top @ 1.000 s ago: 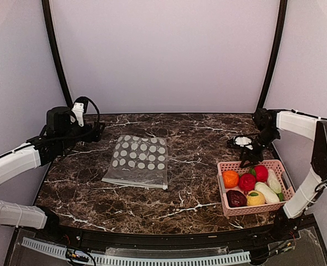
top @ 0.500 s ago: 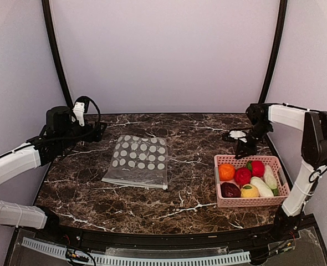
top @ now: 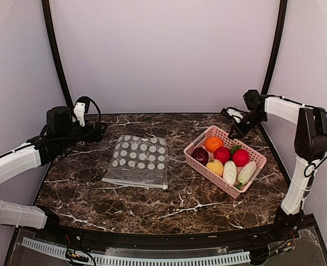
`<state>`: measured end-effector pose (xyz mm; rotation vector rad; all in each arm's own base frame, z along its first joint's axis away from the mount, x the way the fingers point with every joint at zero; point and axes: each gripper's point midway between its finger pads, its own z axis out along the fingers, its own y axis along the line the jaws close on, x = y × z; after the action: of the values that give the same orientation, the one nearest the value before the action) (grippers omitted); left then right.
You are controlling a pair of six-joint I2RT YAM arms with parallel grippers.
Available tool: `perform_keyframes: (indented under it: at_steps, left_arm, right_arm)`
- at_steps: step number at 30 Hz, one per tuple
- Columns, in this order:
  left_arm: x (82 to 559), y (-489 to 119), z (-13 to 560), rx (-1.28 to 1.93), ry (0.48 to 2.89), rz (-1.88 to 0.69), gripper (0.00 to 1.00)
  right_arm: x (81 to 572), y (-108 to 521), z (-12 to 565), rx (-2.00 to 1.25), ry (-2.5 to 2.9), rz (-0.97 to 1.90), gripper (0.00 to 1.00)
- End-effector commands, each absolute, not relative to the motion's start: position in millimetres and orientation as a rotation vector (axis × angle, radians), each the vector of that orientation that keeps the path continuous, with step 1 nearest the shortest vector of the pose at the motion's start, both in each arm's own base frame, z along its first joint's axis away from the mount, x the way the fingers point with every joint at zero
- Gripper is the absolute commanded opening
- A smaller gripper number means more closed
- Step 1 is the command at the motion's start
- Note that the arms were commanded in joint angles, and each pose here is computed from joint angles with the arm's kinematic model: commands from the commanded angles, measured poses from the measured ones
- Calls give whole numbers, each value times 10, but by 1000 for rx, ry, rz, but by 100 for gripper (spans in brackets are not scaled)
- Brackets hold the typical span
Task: Place the food in the zip-top bag and seal the zipper
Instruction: Adjust the bin at the center of the board.
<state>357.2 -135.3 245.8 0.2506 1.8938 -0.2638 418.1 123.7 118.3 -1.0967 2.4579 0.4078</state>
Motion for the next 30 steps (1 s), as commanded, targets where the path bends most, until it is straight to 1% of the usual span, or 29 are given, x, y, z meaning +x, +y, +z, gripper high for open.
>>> perform_keyframes:
  at_steps: [1,4,6,10,12,13,14,15,16,18,22,23,24,26,29,30]
  left_arm:
    - [3568,-1387,2476,268,1901,-290,91]
    - [3499,-1558,2458,380,1907,-363,92]
    - [3448,-1700,2457,461,1916,-408,98]
    - [3315,-1895,2430,627,1906,-370,99]
    - [3239,-2003,2526,705,1880,-328,99]
    - [3161,-2073,2481,762,1895,-314,99]
    - [3144,-2141,2548,784,1890,-302,99]
    - [3099,-2124,2465,816,1936,-276,99]
    - [3070,-2194,2511,843,1937,-278,99]
    - [2930,-2222,2403,916,1992,-239,99]
    - [2706,-2283,2242,1085,2007,-89,99]
    - [2698,-2249,2199,1106,2018,-25,99]
    - [2603,-2296,2102,1195,2027,16,99]
    - [2558,-2261,1976,1289,2036,174,99]
    - [2438,-2349,1813,1439,1999,300,94]
    - [2423,-2332,1787,1470,1988,346,91]
  right_arm:
    - [4498,1163,1286,-715,2512,457,0]
    - [4555,950,1281,-492,2562,498,0]
    - [4533,808,1295,-379,2569,528,0]
    - [4306,627,1250,-201,2583,591,0]
    - [4190,610,1227,-151,2580,612,0]
    - [4131,610,1200,-137,2576,624,4]
    - [4091,648,1220,-146,2555,656,12]
    - [4035,700,1236,-155,2548,701,22]
    - [3982,753,1247,-169,2547,748,26]
    - [3911,834,1304,-211,2535,816,34]
    - [3859,876,1322,-271,2520,840,40]
    - [3843,897,1291,-275,2523,863,42]
    - [3821,931,1252,-279,2528,902,42]
    - [3770,983,1156,-290,2546,957,43]
    - [3745,1023,1062,-313,2555,995,44]
    - [3753,1022,1060,-327,2551,991,44]
